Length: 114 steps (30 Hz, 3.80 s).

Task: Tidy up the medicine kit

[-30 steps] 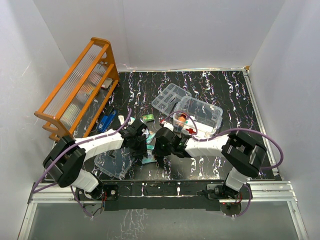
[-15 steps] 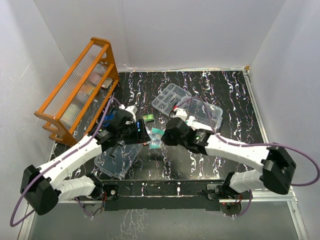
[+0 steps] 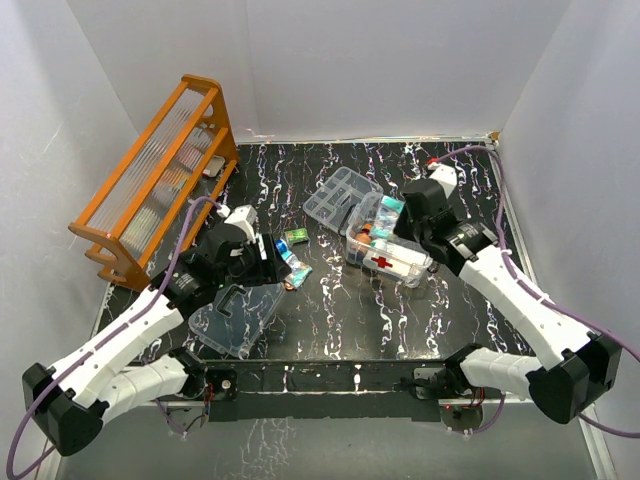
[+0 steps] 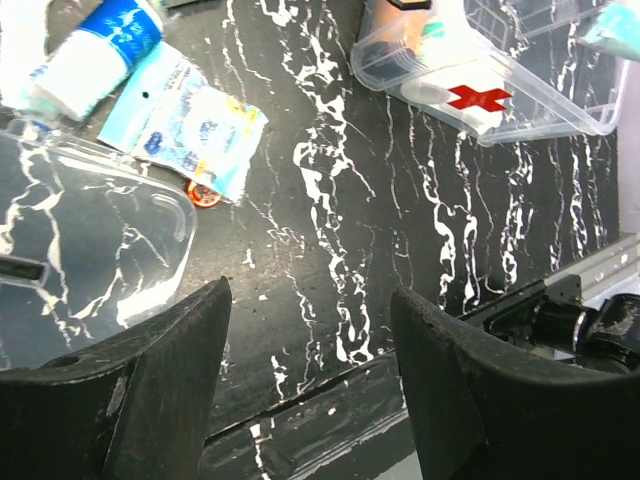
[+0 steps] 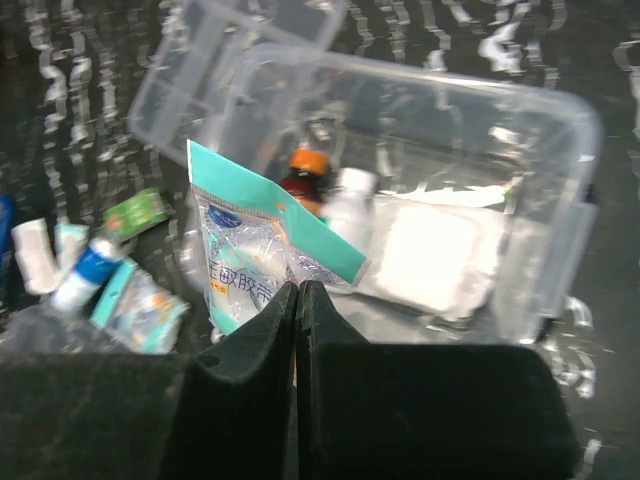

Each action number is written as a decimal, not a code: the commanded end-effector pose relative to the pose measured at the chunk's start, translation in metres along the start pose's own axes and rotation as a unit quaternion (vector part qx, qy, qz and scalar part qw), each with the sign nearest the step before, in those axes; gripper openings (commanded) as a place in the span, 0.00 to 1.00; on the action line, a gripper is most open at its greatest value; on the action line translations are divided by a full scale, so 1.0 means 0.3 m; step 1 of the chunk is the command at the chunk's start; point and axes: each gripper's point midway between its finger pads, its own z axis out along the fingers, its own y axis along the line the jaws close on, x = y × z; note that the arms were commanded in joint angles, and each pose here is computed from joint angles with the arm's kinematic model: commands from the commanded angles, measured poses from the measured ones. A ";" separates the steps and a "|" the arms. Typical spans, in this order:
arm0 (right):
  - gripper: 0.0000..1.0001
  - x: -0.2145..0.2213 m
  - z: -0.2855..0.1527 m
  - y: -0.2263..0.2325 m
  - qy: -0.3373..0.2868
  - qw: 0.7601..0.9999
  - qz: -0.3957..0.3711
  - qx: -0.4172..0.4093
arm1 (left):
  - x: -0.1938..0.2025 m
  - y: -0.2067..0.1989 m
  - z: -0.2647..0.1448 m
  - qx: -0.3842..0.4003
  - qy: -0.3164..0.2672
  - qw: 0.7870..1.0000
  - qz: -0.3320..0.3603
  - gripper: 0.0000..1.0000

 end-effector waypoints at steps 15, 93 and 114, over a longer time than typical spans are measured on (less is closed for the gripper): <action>0.00 0.058 0.125 -0.274 0.102 0.991 -0.035 0.083 | 0.064 0.177 -0.087 -0.057 -0.042 0.996 0.045 0.66; 0.35 0.078 0.177 -0.150 0.166 0.984 -0.039 0.054 | 0.078 0.171 -0.024 -0.071 -0.012 0.997 0.030 0.70; 0.48 0.227 0.036 0.546 0.089 0.961 -0.150 -0.215 | -0.020 0.234 0.018 -0.192 -0.060 0.976 -0.087 0.62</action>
